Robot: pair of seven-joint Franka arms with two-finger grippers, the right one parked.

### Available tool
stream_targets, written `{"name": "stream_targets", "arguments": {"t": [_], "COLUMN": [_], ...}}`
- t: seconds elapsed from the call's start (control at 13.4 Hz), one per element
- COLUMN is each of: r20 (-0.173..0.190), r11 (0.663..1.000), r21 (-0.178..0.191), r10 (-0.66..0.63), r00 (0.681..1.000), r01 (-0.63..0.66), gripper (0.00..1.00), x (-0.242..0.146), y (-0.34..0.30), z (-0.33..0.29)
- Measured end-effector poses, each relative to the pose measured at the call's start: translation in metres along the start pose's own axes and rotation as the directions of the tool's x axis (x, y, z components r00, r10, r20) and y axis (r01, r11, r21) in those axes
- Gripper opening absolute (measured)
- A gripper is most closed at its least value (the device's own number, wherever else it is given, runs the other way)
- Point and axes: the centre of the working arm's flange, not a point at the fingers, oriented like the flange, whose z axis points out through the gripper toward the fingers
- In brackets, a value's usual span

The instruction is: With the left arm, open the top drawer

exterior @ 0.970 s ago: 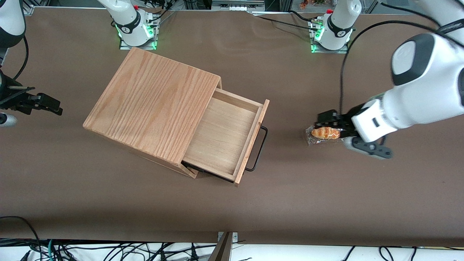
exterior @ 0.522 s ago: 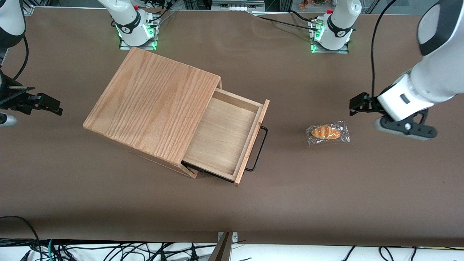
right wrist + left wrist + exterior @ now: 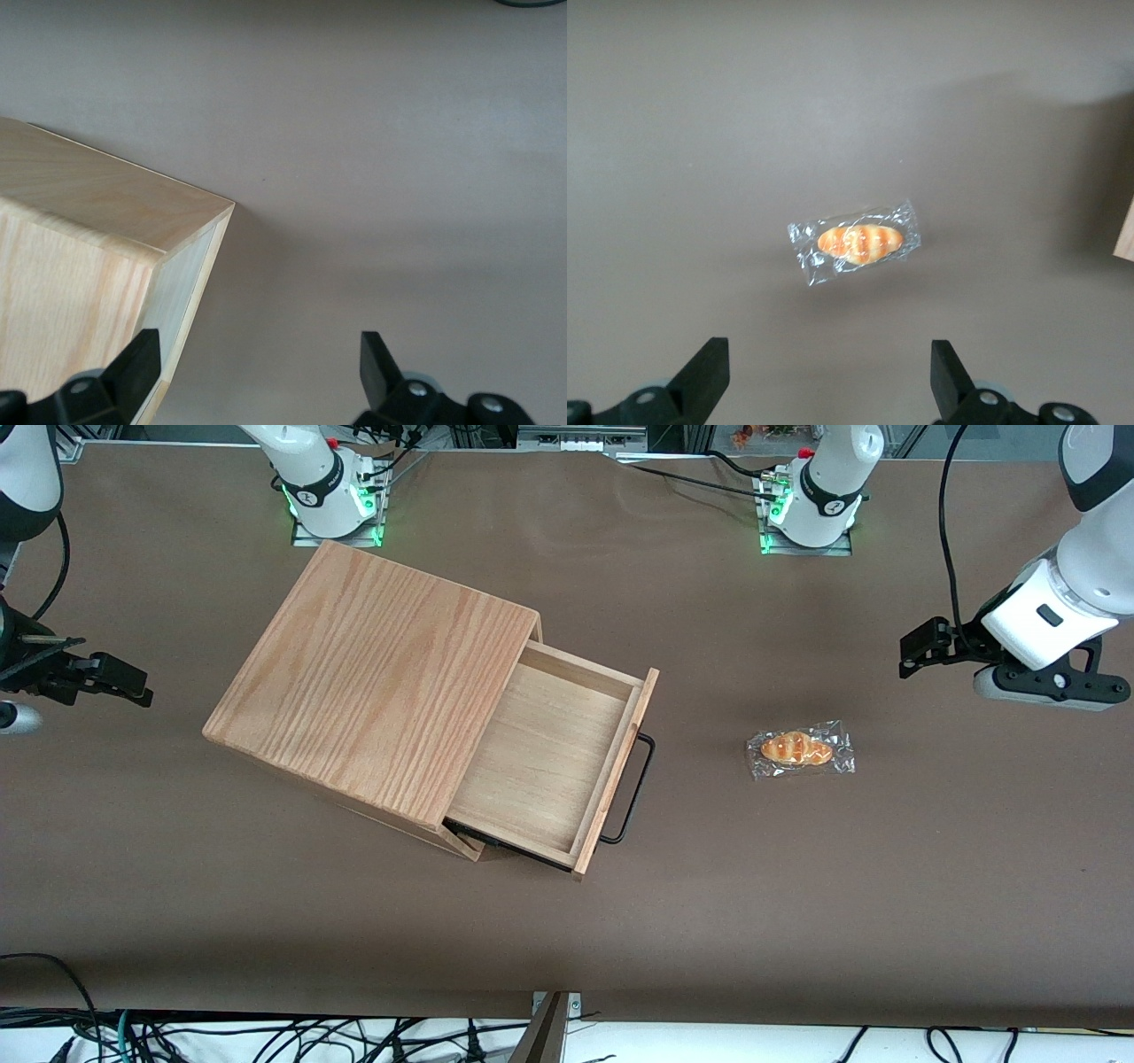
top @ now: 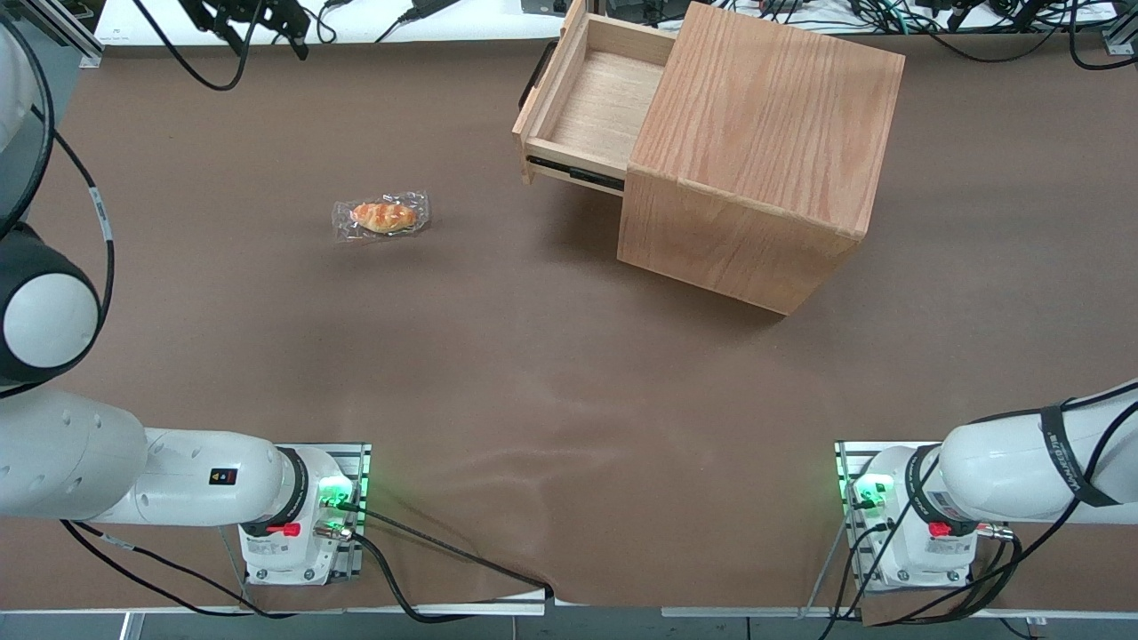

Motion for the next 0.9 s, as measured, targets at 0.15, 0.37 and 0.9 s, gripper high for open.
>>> {"name": "stream_targets", "arguments": {"t": [0.15,0.37,0.9], "r20": [-0.007,0.016,0.019], "r11": [1.0,1.0,1.0], "r21": [0.0,0.0,0.01], "r10": [-0.006,-0.005,-0.001], "r00": [1.0,1.0,1.0], "r01": [0.006,0.005,0.001], "gripper": [1.0,1.0,1.0], "x": [-0.0022,-0.0047,-0.0052], "y": [-0.0033,-0.0029,-0.002], "z": [-0.003,-0.0013,-0.0014]}}
